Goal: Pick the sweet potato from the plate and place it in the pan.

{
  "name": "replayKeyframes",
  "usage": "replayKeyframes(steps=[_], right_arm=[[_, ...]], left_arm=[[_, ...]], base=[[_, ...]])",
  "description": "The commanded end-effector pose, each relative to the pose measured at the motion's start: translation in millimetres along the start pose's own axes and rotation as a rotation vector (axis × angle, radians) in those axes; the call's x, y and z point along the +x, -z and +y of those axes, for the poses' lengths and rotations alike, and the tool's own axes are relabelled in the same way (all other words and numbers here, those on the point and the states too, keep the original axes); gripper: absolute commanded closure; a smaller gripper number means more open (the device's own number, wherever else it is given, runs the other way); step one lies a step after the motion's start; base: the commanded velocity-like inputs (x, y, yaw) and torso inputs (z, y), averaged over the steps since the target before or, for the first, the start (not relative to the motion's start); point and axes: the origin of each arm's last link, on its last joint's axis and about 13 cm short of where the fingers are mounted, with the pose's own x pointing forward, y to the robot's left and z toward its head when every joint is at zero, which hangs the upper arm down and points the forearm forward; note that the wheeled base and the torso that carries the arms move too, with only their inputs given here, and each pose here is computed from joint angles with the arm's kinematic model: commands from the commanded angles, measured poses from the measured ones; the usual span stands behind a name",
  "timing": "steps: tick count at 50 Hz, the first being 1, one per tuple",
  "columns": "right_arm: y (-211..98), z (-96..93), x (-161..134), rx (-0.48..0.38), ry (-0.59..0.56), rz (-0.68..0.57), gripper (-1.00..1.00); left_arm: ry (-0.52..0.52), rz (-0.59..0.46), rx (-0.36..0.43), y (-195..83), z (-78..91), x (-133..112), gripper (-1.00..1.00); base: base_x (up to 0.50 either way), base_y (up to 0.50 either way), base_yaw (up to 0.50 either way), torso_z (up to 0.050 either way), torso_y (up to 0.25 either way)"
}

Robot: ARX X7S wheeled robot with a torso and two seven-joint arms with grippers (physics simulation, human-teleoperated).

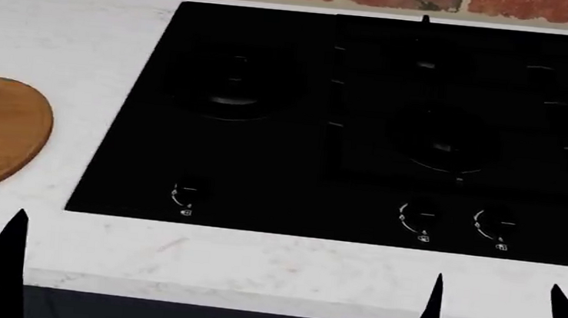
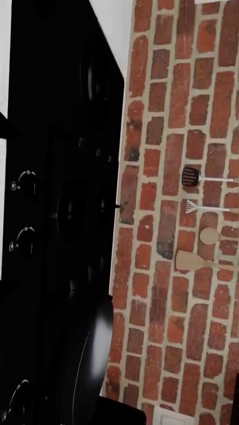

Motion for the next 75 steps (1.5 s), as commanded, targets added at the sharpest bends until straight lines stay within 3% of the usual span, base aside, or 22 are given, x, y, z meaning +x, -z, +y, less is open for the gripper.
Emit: replayKeyframes(steps=[1,20,47,54,60,75], right_arm=[[2,0.9,-3,0.001,0.002,0.007,-1.0],[-1,2.2,-2,-0.004,-0.003,-0.001,-1.0],[-3,1.0,-4,-0.042,-0.002,-0.007,-1.0],[-2,2.1,-3,-0.046,0.006,-0.001,-1.0],[0,4.4,-1,-0.045,-0.001,-0.002,-1.0],[6,5.8,-9,-0.023,0.008,0.005,-1.0]], left_arm=[[-0.002,0.005,0.0,0,0.7,-1,-1.0],[-0.011,-0.004,0.002,-4,1.0,2,-1.0],[-0.005,-0.026,-0.001,-8,-3.5,7,-1.0],[-0.078,0.003,0.077,-9,-8.4,29,-1.0],[-0.163,0.06,0.019,-14,-11.9,53,-1.0],[-0.224,0.155,-0.005,6,-15.8,88,-1.0]], base=[[0.0,0.5,0.0,0.0,0.0],[0.0,0.5,0.0,0.0,0.0],[0.21,0.0,0.0,0.0,0.0],[0.0,0.0,0.0,0.0,0.0],[0.0,0.0,0.0,0.0,0.0],[0.0,0.0,0.0,0.0,0.0]])
